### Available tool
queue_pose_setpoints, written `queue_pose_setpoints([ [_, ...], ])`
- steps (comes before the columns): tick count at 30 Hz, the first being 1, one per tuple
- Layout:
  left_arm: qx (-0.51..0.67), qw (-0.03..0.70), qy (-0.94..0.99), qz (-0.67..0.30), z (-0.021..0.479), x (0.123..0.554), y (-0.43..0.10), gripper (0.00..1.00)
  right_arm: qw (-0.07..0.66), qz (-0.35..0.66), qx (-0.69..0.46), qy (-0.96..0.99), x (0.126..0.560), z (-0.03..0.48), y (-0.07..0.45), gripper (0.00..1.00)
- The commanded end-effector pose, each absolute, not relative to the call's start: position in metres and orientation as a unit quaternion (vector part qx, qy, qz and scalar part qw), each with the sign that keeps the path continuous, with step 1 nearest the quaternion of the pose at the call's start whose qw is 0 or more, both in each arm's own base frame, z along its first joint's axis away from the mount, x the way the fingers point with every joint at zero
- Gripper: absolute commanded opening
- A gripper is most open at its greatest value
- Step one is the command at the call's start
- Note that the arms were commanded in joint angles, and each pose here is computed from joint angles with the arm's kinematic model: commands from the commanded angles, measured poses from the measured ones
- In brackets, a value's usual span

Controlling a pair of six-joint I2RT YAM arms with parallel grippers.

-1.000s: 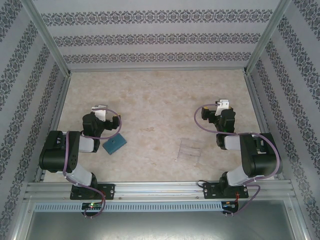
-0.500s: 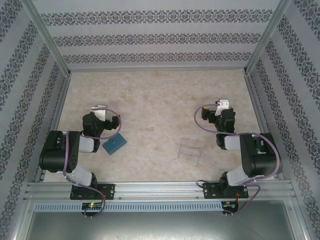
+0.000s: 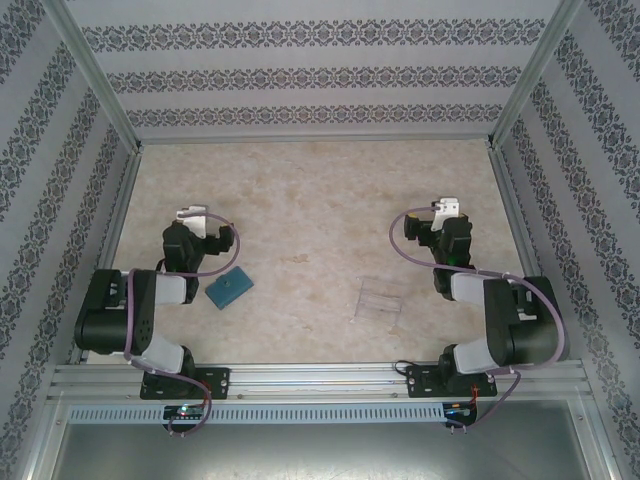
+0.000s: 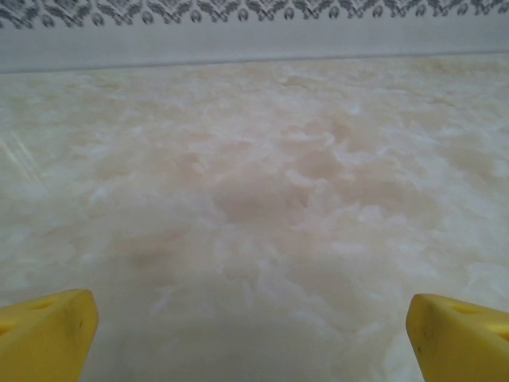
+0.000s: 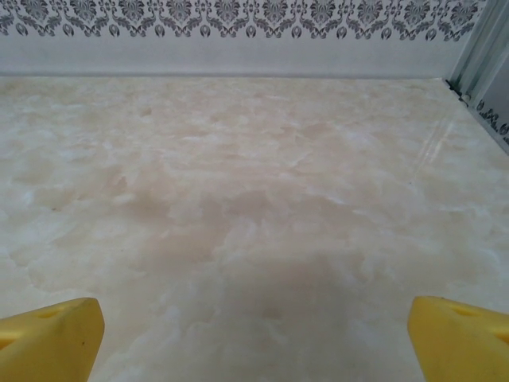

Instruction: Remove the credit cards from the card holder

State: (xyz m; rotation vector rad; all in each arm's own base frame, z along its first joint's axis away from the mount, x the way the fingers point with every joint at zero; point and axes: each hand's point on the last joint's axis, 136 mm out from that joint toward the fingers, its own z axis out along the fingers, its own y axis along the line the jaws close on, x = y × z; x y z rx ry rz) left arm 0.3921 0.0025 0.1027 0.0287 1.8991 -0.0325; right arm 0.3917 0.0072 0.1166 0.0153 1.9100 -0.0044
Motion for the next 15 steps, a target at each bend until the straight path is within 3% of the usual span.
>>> queue_pose_setpoints([
  [1, -0.021, 0.574, 0.819, 0.019, 0.117, 0.393, 0.013, 1.00, 0.565, -0.018, 0.005, 0.825, 0.392, 0.134, 0.009, 0.98],
  [7, -0.112, 0.513, 0.849, 0.065, 0.133, 0.385, 0.033, 1.00, 0.513, 0.016, 0.034, 0.857, 0.377, 0.150, 0.018, 0.97],
  [15, -0.176, 0.409, 0.895, -0.021, 0.160, 0.361, 0.011, 1.00, 0.397, 0.090, 0.092, 0.909, 0.323, 0.157, 0.036, 0.85],
])
